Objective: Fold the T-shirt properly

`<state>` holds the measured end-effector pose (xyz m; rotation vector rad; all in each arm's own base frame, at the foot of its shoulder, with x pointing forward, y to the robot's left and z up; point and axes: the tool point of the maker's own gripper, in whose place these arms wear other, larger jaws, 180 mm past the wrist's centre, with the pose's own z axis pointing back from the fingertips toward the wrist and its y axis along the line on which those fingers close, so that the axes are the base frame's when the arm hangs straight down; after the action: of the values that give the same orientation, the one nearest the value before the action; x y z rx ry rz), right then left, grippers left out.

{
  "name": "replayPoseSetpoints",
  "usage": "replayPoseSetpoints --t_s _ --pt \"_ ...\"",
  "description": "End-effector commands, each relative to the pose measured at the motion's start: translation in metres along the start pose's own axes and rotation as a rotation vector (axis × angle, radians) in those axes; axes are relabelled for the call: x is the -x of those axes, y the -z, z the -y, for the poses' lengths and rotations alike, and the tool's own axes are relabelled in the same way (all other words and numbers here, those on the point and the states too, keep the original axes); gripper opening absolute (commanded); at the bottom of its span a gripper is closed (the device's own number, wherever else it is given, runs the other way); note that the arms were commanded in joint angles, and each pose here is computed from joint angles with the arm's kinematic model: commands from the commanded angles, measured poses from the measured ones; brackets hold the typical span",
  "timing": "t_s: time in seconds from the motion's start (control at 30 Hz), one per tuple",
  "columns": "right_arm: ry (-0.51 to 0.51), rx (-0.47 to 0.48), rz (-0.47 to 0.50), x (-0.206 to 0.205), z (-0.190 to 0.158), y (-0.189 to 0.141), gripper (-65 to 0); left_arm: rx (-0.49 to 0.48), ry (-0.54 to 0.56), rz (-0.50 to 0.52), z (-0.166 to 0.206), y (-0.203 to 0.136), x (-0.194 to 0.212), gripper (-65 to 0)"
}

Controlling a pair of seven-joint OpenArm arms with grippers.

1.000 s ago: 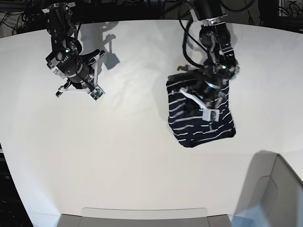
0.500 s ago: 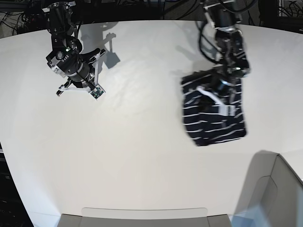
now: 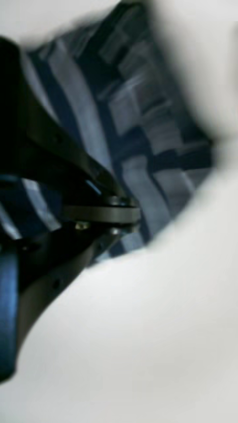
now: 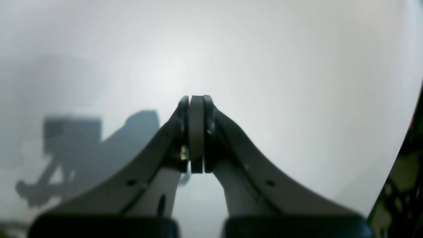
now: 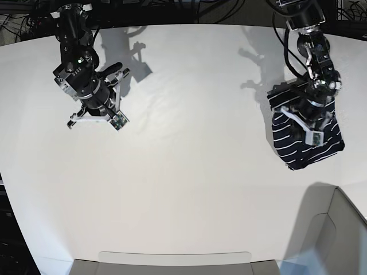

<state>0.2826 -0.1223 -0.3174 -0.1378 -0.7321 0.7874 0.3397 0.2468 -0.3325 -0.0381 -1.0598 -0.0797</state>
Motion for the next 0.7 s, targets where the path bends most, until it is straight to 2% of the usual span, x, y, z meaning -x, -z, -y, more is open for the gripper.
replayPoseSetpoints --t_s 0.0,0.07,0.17,0.3,0.47,0.57,0.67 --pt "-0.003 0.023 0.068 -0.014 0.007 -0.005 -65.0 0.0 0.022 0.07 0.003 -0.009 -0.021 -65.0" --pt "-0.004 0.017 0.125 -0.023 0.005 -0.006 -65.0 0.0 0.043 0.126 0.014 -0.022 -0.036 -65.0" --pt "0.002 -0.014 0.171 -0.022 -0.009 -0.008 -65.0 -0.049 0.049 0.183 0.014 -0.053 -0.047 -65.0" --pt "0.021 -0.064 0.188 -0.011 -0.031 -0.01 -65.0 -0.119 0.045 0.191 0.007 -0.087 -0.04 -65.0" --pt "0.069 -0.137 0.242 0.001 -0.064 -0.02 -65.0 -0.143 0.015 0.073 0.004 -0.107 0.008 -65.0" --pt "0.129 -0.156 0.269 0.017 -0.077 -0.031 -65.0 -0.152 -0.003 -0.044 0.005 -0.125 0.049 -65.0" --pt "0.171 -0.168 0.219 0.047 -0.088 -0.041 -65.0 -0.161 0.005 -0.149 0.003 -0.145 0.081 -65.0"
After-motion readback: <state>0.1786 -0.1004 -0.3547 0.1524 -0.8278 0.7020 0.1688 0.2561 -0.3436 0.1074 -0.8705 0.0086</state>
